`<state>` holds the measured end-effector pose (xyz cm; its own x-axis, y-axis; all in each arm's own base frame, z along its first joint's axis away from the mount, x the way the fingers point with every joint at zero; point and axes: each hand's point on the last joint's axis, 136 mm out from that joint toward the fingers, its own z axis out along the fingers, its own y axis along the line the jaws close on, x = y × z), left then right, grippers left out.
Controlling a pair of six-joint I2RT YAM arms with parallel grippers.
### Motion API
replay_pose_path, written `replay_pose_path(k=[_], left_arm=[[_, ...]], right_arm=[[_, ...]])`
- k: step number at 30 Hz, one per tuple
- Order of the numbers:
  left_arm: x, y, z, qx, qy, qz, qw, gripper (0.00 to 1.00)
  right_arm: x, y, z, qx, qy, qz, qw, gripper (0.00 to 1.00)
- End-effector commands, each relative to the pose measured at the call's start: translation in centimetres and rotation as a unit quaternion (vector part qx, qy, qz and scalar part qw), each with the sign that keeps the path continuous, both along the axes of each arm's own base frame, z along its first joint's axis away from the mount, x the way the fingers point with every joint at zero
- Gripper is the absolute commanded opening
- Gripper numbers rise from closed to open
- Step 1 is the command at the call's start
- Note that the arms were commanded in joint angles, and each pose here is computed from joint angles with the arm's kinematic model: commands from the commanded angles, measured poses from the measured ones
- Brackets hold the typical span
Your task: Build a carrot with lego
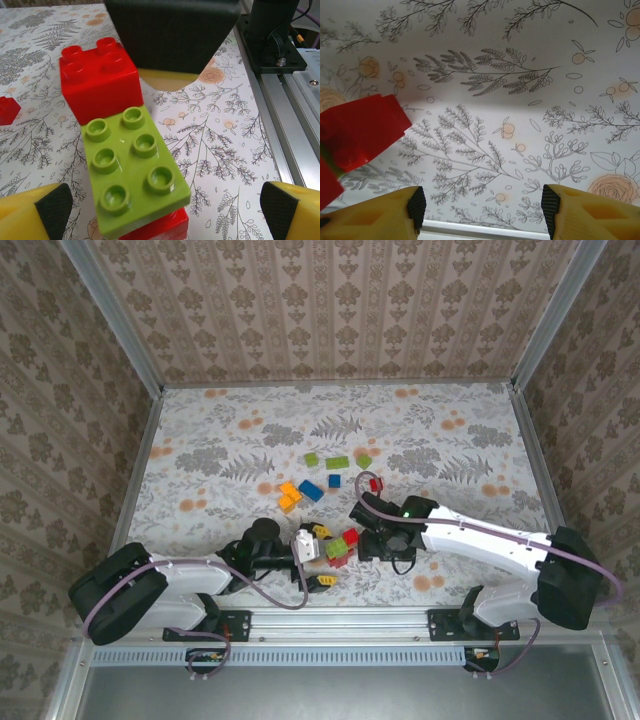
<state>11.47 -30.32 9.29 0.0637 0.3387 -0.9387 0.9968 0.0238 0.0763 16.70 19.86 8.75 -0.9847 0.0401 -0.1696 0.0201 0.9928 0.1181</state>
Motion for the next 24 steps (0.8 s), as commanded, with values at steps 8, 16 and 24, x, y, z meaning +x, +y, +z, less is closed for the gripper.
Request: replay_pose_path(k=[8, 16, 24], left_arm=[[-0.1, -0.1, -0.1, -0.001, 0.009, -0.005, 1.000, 1.00], [0.0, -0.1, -0.1, 0.000, 0.010, -0.003, 1.000, 1.00], [0.0, -0.1, -0.1, 0.000, 0.010, -0.004, 1.000, 1.00]], right_arm=[[2.2, -0.6, -0.2, -0.003, -0.011, -0.007, 1.000, 0.65], [3.6, 0.3, -0.3, -0.007, -0.007, 0.002, 1.000, 0.65], [4.8, 0.7, -0.1, -0.011, -0.008, 0.005, 1.000, 0.65]])
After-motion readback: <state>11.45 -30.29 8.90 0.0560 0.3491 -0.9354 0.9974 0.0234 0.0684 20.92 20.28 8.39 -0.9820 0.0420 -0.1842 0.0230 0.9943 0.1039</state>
